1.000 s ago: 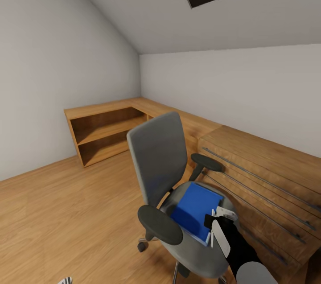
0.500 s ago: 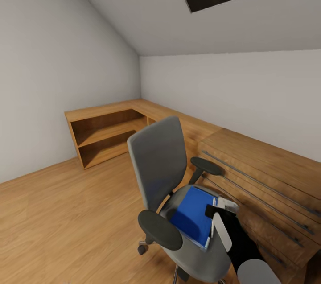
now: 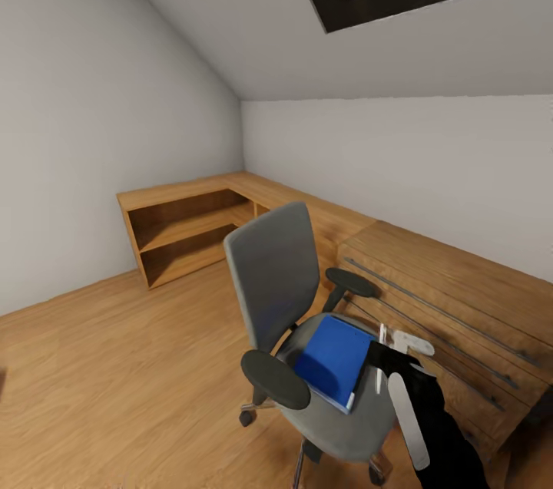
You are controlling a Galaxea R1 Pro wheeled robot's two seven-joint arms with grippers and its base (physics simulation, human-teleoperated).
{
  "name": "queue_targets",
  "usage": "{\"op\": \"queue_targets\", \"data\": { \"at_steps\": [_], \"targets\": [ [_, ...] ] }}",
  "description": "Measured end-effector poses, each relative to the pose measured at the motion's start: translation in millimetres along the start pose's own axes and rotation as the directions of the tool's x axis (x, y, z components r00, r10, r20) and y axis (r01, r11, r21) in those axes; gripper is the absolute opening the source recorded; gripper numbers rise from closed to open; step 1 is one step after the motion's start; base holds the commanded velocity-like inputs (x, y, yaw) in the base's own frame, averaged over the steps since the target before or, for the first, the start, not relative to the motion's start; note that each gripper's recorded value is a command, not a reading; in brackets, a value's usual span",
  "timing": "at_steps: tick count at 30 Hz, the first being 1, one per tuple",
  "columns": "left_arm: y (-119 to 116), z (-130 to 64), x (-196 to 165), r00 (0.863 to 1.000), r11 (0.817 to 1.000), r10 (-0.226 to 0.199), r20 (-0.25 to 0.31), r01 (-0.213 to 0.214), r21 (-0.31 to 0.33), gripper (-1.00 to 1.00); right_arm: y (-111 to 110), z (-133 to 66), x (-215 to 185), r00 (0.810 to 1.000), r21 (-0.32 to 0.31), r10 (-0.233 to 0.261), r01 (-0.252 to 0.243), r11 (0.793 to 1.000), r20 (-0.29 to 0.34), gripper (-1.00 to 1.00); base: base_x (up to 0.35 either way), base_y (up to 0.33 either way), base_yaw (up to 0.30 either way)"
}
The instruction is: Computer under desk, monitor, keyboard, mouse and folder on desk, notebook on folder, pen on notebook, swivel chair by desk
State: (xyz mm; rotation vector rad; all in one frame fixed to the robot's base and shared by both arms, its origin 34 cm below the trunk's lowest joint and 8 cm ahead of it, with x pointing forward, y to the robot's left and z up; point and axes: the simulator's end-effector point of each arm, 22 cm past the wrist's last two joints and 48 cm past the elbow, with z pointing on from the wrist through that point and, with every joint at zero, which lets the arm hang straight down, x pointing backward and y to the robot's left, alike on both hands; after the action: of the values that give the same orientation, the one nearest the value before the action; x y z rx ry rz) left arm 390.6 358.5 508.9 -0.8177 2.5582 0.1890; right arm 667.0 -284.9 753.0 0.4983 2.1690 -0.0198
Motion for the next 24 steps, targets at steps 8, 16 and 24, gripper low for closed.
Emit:
{"op": "queue_targets", "data": {
  "at_steps": [8,16,24],
  "targets": [
    [1,-11.7,-4,1.0,1.0,0.003,-0.008,-0.003,-0.004,1.0,10,-21.6,-22,1.0,-0.019,0.011,-0.011,1.0,0.021,-1.0,-0.217,0.0,0.0],
    [3,-22.4,-3,1.0,1.0,0.009,-0.024,-0.009,-0.01,1.0,19,-43.5,-41,0.998,-0.039,0.035,-0.033,0.999,0.05,-1.0,-0.018,0.0,0.0],
    [4,-34.2,-10,1.0,1.0,0.019,-0.024,-0.019,-0.016,1.0,21,-54.2,-56,0.997,-0.038,0.047,-0.044,0.998,0.065,-1.0,0.0,0.0,0.0]
  ]
}}
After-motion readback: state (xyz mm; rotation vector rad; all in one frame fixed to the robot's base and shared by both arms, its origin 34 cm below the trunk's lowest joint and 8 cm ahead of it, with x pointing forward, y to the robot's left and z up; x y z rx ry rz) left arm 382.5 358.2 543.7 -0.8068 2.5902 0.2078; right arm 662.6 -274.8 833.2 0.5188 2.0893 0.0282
